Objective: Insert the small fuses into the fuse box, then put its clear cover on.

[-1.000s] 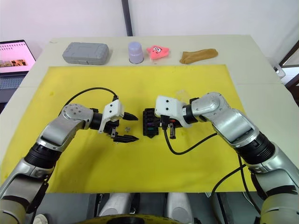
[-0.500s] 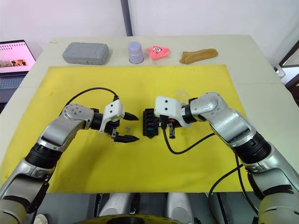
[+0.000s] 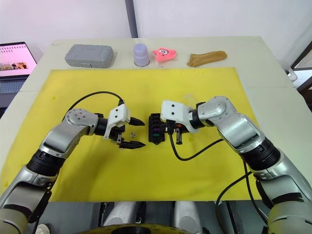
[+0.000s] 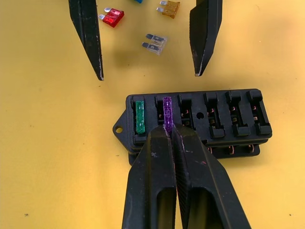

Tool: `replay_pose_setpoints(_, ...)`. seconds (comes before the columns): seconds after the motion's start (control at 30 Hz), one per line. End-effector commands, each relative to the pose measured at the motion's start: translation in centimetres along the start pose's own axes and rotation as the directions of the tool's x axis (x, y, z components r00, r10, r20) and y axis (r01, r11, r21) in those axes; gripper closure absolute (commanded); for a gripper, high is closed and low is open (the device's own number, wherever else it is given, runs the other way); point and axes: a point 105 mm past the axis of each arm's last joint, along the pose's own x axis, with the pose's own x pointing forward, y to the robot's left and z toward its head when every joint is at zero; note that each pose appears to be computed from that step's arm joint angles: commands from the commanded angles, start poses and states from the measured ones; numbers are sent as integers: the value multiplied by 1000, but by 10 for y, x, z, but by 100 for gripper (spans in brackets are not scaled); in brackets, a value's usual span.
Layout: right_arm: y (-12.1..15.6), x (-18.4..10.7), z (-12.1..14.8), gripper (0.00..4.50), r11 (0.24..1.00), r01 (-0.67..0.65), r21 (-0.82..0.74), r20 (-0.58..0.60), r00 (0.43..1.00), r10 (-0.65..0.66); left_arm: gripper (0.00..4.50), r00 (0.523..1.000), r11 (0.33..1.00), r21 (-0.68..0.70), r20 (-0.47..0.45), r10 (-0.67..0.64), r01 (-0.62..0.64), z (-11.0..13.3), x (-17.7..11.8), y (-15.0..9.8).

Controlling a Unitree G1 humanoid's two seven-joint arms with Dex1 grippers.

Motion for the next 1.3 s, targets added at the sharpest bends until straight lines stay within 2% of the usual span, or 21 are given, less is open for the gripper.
replay_pose_setpoints(0.03,0,-2,8,450,1000,3,-23,15,1000,-3,7,1000,999,45,17,-12,11,9,7,-5)
replay_pose_setpoints(0.8,-6,-12,23,450,999,13,-32,53,999,-11,7,1000,998,57,8,-8,8,11,10,-4)
replay_pose_setpoints(1.3,0,-7,7,450,1000,-7,-20,1,1000,7,7,1000,998,62,11,-6,5,12,11,-3)
